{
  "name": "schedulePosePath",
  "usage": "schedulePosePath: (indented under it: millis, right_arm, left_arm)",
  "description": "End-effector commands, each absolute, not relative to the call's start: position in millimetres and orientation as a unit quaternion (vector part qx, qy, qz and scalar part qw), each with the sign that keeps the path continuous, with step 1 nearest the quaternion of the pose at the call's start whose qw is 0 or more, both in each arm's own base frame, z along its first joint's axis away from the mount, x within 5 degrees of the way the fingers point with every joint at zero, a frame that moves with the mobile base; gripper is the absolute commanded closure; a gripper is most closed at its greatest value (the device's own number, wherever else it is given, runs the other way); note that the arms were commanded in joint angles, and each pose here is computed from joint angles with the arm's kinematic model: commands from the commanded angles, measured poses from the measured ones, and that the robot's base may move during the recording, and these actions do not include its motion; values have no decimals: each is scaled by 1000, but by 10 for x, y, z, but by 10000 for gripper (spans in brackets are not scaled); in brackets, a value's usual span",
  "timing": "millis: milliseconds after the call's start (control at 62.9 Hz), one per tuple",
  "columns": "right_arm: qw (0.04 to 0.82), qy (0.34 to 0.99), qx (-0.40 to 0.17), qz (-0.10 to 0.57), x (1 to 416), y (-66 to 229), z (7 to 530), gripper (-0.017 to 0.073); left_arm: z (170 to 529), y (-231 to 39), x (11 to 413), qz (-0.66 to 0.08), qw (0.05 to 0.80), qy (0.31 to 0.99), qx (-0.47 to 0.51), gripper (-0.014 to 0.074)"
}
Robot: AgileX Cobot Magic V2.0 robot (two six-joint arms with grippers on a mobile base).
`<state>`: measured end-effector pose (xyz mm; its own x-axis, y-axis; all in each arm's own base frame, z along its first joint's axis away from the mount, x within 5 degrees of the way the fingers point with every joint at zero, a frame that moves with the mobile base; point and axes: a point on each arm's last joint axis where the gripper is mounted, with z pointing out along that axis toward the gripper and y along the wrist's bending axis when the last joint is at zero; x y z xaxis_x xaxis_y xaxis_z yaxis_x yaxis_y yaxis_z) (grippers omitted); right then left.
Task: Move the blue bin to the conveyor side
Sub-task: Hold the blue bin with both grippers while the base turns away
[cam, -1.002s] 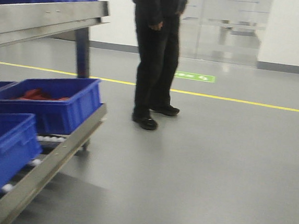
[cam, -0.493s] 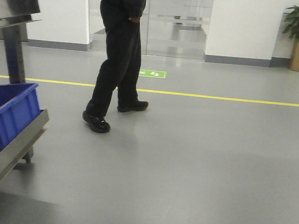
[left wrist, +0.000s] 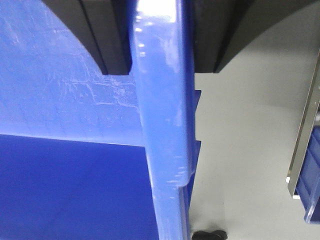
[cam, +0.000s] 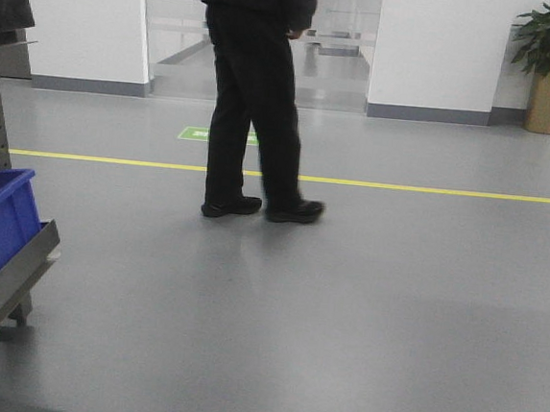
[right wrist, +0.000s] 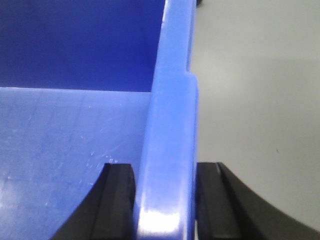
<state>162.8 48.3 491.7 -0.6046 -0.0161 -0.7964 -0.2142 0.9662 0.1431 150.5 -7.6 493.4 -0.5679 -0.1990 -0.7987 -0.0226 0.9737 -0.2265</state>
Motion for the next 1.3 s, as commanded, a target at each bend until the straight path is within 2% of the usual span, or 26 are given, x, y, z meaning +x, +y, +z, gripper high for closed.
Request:
schedulePosePath:
  millis: [0,1289]
  right_arm:
    - [510,854,-64,79,1593,393,5077,648]
    - [526,844,-64,82,1609,398,5109,648]
  left_arm:
    - [5081,-32,1470,-71,524,847,-59,612]
    - [5118,-29,1487,-72,543,835,-59,612]
